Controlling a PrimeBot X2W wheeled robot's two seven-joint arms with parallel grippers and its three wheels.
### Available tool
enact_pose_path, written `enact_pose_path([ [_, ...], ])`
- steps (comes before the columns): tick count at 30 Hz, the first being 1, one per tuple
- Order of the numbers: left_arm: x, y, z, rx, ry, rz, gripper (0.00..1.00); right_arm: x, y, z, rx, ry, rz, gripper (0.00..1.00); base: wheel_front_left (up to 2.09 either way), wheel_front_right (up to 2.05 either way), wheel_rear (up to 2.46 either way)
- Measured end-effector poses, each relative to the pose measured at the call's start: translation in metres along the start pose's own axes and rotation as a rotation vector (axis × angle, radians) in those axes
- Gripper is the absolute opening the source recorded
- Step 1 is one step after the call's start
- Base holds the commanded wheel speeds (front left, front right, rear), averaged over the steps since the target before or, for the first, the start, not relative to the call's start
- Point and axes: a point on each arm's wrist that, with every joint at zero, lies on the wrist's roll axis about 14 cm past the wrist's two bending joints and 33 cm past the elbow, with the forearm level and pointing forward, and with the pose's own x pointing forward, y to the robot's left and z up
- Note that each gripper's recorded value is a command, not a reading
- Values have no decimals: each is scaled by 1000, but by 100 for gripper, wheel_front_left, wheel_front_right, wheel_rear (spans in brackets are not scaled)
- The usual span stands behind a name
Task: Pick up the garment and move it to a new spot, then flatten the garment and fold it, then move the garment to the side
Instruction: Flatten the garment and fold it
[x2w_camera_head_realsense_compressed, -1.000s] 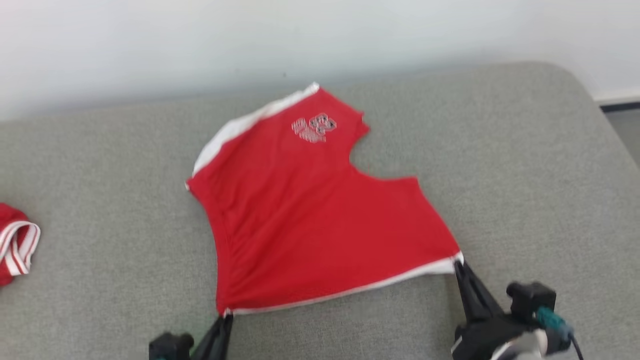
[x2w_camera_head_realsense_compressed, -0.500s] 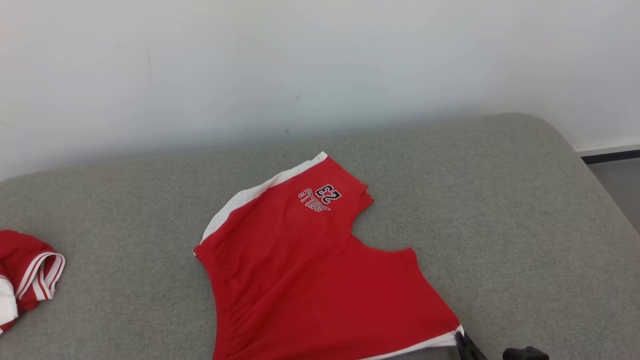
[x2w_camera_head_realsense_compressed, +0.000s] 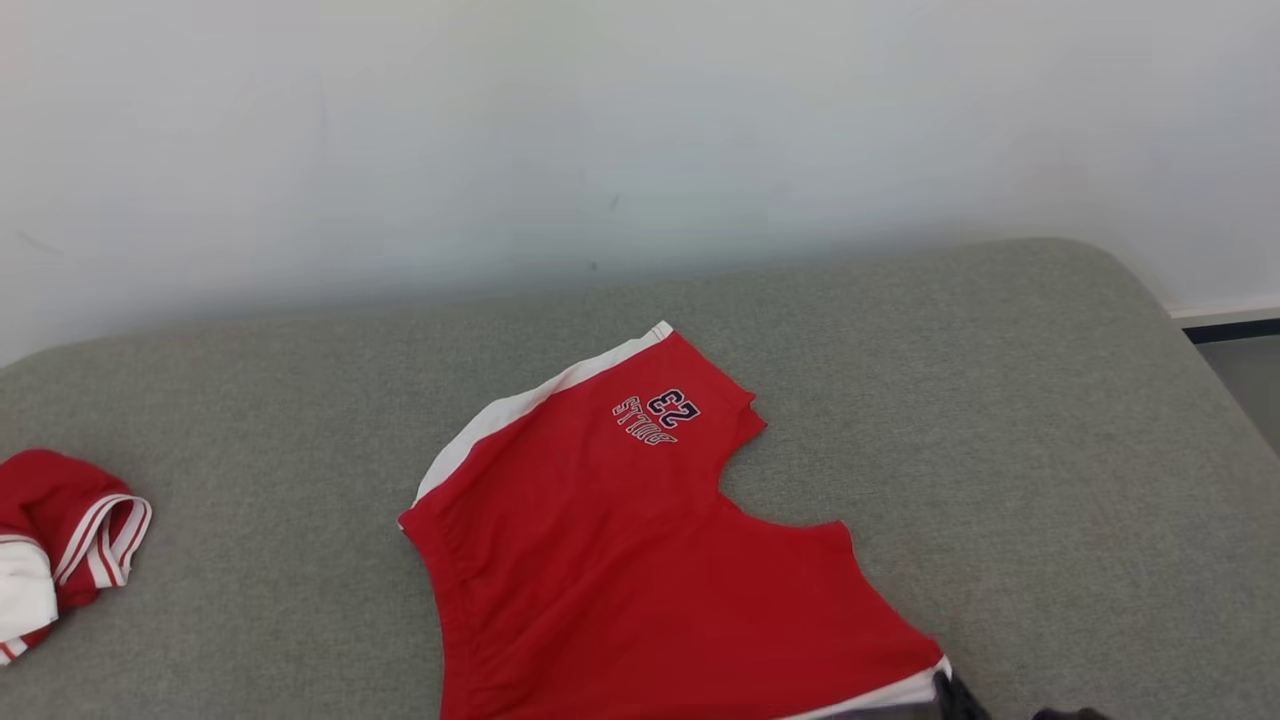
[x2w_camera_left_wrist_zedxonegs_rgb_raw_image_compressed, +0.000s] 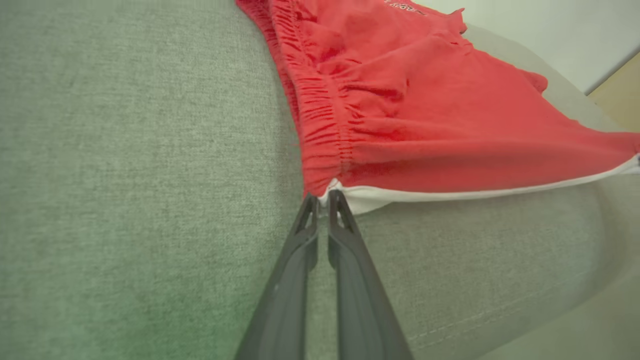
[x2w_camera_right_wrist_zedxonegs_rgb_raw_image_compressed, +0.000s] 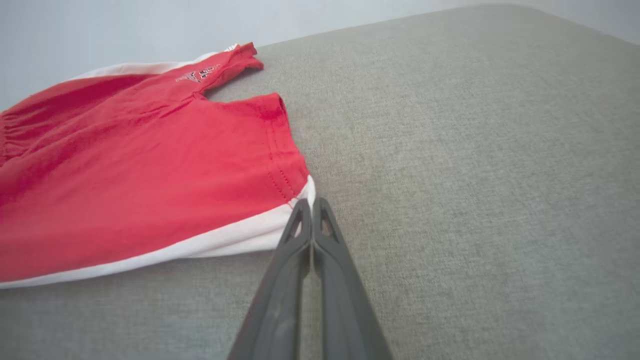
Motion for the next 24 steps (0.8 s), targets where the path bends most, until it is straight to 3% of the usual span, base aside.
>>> enact_pose_path([
  [6,8,-12,36,-18,-111,-42,0,26,7,44,-20,-113,28,0,0,0,0],
  [15,31,-24,85,11,-228,-105,0,96,39,118,-102,-252,137,0,0,0,0],
  [24,71,-7,133,21,-315,-84,0,173,60,163,-181,-296,195,0,0,0,0],
])
